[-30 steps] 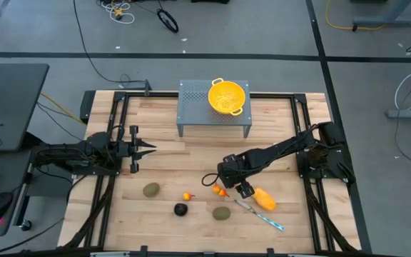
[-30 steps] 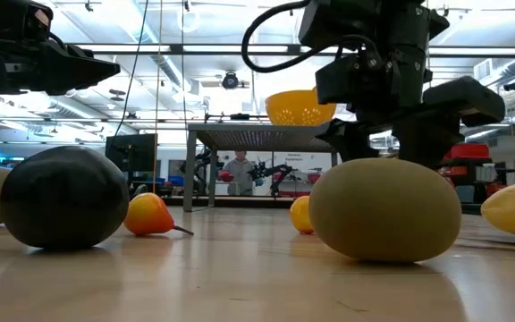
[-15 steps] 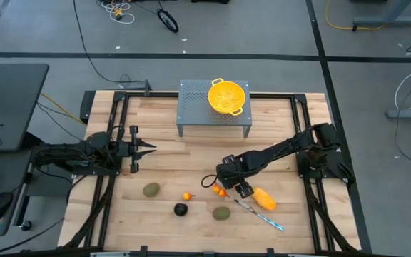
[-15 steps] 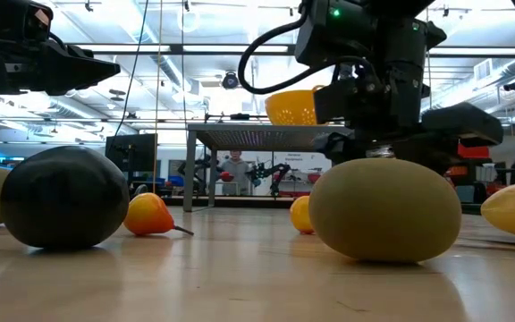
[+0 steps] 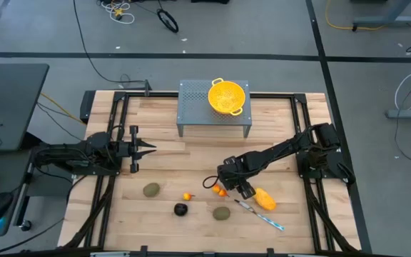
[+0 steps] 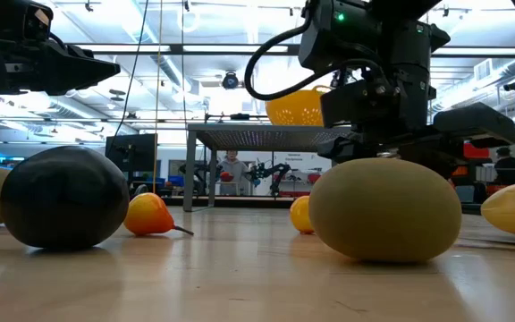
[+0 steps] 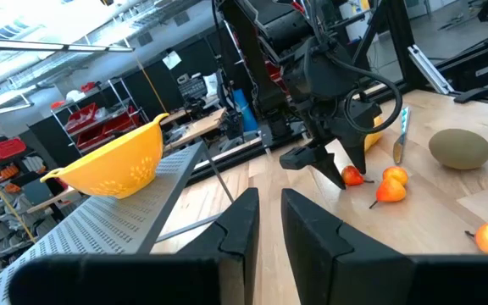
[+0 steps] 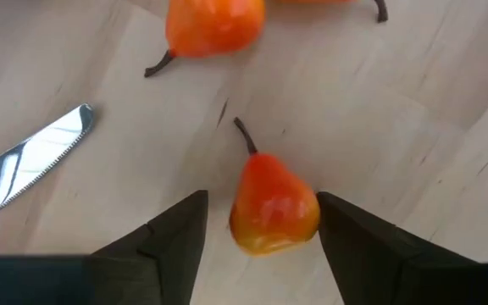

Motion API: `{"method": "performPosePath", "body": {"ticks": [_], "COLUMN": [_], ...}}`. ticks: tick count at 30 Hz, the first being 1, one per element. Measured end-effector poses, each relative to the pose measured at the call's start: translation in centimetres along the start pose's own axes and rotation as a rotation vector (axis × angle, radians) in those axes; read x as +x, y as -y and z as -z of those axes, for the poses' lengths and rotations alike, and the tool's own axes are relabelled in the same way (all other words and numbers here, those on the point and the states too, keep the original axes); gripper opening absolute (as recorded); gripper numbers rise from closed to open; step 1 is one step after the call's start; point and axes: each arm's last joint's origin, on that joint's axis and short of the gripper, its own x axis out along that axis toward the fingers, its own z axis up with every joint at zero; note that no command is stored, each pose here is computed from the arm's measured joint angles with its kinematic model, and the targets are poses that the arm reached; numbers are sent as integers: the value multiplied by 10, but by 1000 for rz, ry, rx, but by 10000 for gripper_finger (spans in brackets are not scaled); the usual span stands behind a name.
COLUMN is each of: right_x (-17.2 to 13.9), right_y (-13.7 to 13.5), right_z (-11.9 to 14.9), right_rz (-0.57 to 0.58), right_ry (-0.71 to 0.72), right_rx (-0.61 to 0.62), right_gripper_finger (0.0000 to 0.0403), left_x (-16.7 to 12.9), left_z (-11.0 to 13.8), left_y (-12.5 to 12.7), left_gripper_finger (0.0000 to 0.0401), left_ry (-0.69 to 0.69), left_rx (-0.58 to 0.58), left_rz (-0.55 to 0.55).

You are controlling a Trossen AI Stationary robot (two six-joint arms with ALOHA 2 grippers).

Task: Pick & Place Fruit
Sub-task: Put the peach into the yellow strainer bowl on the shelf

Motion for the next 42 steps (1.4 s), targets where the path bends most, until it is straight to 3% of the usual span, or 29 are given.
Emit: {"method": "performPosePath", "body": {"ticks": [18,42], "right_x": [0,0], "right_y": [-4,-4], "right_z": [-3,-3], "right_rz": [7,6], "right_ry": [16,15], "right_rx": [-14,-14], "right_gripper_finger": [174,143], "left_x": [0,0], "left_z": [0,0], "left_y": [0,0], "left_gripper_finger": [64,64], "left_ry": [0,0], "left_rx": [0,0], "left_rz": [0,0]}}
